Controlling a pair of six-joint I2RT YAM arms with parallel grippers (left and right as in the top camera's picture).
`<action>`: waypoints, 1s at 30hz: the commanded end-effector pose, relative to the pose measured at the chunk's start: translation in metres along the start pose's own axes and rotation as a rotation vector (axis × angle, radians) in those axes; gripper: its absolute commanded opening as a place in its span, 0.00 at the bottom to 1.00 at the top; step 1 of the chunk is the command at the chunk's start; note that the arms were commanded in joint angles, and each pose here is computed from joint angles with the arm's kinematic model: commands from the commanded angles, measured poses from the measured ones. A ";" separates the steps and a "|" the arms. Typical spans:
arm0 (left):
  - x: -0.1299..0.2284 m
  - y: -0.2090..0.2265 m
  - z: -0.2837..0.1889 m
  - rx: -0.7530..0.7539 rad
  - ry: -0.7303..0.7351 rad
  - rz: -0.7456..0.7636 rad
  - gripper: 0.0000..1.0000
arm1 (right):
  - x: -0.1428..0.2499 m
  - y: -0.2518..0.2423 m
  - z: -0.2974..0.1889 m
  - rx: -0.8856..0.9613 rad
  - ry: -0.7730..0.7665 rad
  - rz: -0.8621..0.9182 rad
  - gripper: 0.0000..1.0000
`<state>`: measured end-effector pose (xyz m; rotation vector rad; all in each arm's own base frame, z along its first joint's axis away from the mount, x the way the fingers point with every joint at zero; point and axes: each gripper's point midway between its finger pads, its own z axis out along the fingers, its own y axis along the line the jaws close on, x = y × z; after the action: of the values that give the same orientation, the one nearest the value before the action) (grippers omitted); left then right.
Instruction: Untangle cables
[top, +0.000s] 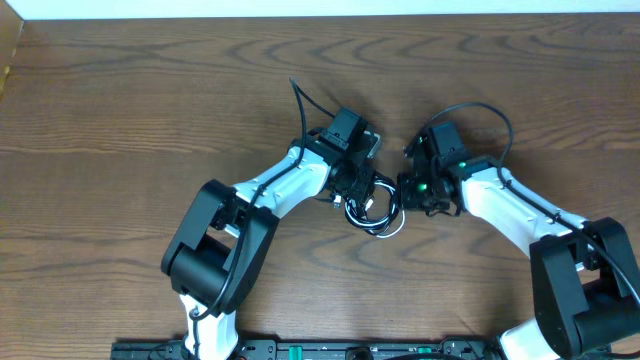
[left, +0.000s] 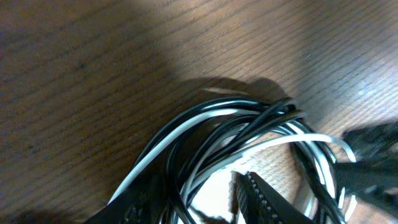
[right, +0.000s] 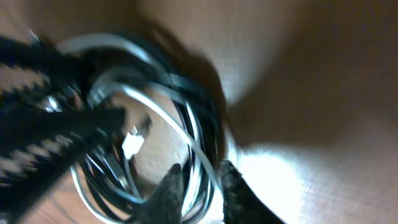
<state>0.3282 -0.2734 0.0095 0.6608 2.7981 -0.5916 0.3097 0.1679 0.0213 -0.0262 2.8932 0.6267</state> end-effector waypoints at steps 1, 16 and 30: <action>-0.003 0.007 -0.002 -0.044 -0.012 0.017 0.44 | -0.021 0.003 -0.013 -0.024 -0.056 -0.018 0.22; 0.008 0.013 0.002 -0.066 0.005 -0.406 0.22 | 0.037 0.029 -0.015 -0.149 0.195 0.096 0.09; -0.019 0.008 0.001 -0.010 -0.104 -0.672 0.22 | 0.026 -0.017 -0.007 0.222 0.069 0.049 0.21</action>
<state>0.3486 -0.2769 0.0134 -0.2207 2.8815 -0.6840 0.2676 0.1677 0.0141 0.0170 3.0803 0.4913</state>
